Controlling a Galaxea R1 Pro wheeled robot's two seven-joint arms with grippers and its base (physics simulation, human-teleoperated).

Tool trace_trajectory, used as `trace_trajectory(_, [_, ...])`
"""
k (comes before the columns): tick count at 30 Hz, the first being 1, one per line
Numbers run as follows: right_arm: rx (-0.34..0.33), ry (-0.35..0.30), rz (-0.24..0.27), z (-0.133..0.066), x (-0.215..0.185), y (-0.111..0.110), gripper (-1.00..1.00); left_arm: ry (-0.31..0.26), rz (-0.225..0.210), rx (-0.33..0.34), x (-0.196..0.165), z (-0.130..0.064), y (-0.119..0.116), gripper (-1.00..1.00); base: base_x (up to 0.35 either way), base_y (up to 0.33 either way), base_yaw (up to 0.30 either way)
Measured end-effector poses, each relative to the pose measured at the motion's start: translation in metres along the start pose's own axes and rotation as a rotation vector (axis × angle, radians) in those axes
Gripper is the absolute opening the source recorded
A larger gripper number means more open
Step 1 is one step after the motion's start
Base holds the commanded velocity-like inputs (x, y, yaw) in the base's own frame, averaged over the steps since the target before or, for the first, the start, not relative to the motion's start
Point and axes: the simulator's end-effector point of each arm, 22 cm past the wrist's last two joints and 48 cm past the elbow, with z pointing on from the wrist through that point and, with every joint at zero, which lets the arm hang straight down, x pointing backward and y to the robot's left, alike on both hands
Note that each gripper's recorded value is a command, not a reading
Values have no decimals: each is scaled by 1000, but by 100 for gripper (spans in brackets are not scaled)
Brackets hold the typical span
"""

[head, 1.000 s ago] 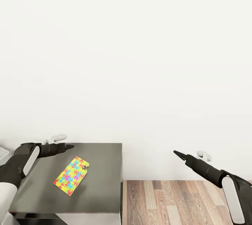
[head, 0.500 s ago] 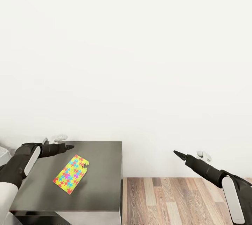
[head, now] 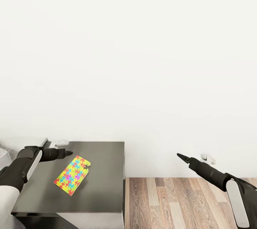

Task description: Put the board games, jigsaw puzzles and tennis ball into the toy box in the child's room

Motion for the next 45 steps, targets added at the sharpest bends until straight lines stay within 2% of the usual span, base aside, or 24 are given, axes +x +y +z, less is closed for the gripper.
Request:
trace_trajectory(18, [14,26,9,7,11,-9,100,45,-9,1,26,22,5,100,0,0,0])
trace_trajectory(27, [23,39,17,11,16,-14,100,85,30,9,40,33,-3,100,0,0,0])
trace_trajectory(45, [42,65,35,17,28,-27,100,117,33,6,54,45,-2,100,0,0,0])
